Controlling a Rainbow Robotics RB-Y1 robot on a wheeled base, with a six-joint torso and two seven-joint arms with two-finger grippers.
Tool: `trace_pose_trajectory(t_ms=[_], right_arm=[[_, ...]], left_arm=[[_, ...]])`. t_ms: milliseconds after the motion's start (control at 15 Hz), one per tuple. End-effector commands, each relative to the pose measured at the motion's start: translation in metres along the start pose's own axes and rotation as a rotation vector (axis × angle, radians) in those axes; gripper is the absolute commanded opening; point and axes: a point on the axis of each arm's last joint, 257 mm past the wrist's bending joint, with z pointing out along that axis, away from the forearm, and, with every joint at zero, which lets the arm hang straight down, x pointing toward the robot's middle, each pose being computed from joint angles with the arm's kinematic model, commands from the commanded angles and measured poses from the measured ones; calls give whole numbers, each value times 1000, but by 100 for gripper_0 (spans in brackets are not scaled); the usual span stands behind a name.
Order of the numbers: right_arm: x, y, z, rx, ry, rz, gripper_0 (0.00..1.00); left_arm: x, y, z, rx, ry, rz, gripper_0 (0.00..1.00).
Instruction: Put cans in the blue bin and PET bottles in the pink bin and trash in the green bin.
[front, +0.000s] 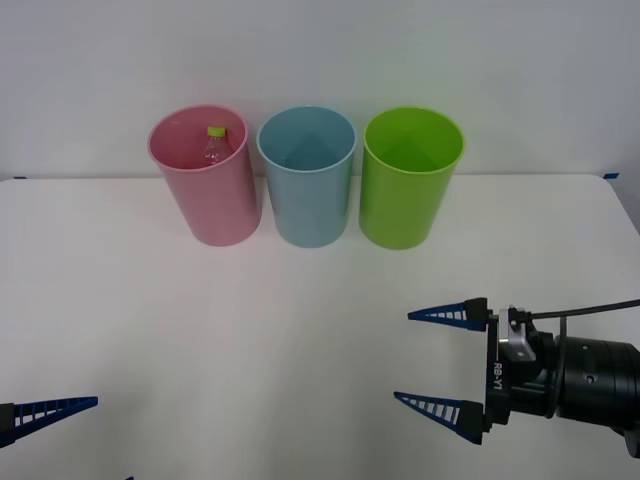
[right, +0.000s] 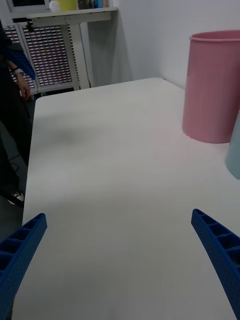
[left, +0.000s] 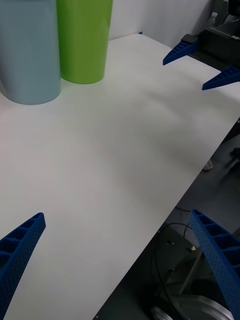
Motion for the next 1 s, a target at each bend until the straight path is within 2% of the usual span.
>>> trace_pose_trajectory(t_ms=[67, 1000], right_arm=[[4, 2, -1, 2, 6, 9, 100], [5, 2, -2, 4, 8, 13, 100]], left_arm=[[0, 0, 0, 0, 0, 0, 100], [0, 0, 0, 0, 0, 0, 100]])
